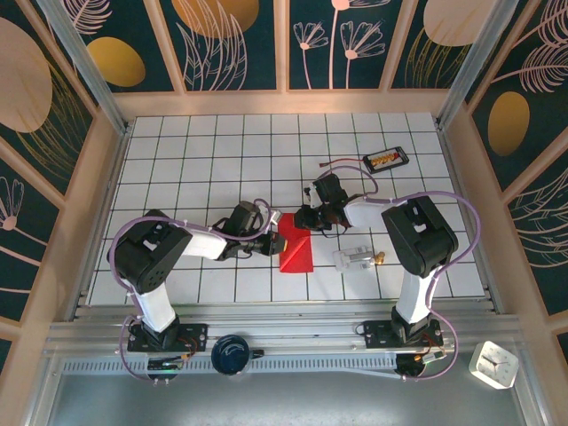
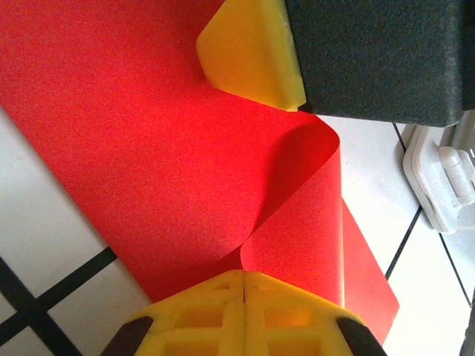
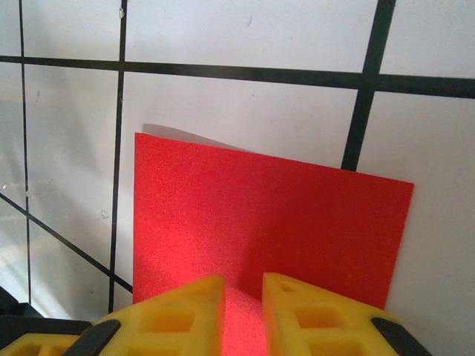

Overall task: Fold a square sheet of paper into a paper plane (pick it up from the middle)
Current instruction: Fold the triangle a second time at the center of the table.

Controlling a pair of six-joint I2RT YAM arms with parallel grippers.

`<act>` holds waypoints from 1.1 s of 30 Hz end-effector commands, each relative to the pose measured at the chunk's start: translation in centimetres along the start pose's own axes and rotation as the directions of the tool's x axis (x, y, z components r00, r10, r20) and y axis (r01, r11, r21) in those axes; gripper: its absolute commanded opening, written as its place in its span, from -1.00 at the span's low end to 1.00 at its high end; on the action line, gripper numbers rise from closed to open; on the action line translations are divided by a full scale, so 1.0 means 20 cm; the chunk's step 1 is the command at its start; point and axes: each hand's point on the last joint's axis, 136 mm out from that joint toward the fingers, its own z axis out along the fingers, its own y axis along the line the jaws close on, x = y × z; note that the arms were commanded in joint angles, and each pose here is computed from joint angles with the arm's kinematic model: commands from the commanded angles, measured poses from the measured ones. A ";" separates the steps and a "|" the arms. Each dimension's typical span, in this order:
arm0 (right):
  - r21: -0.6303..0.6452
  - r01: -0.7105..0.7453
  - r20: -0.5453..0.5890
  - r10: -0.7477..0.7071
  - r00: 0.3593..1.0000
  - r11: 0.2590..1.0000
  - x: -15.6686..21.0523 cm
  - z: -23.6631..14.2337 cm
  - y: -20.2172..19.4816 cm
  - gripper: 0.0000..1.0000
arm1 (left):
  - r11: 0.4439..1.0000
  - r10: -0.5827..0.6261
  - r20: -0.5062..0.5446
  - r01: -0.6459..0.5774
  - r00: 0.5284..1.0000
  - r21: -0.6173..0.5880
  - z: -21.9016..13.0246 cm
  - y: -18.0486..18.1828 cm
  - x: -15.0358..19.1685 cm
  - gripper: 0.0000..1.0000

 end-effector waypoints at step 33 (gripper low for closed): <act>0.038 -0.021 -0.026 0.022 0.999 0.999 0.05 0.01 -0.05 -0.63 | 0.983 -0.102 -0.168 0.073 0.981 -0.170 0.06 0.20 0.17 -1.00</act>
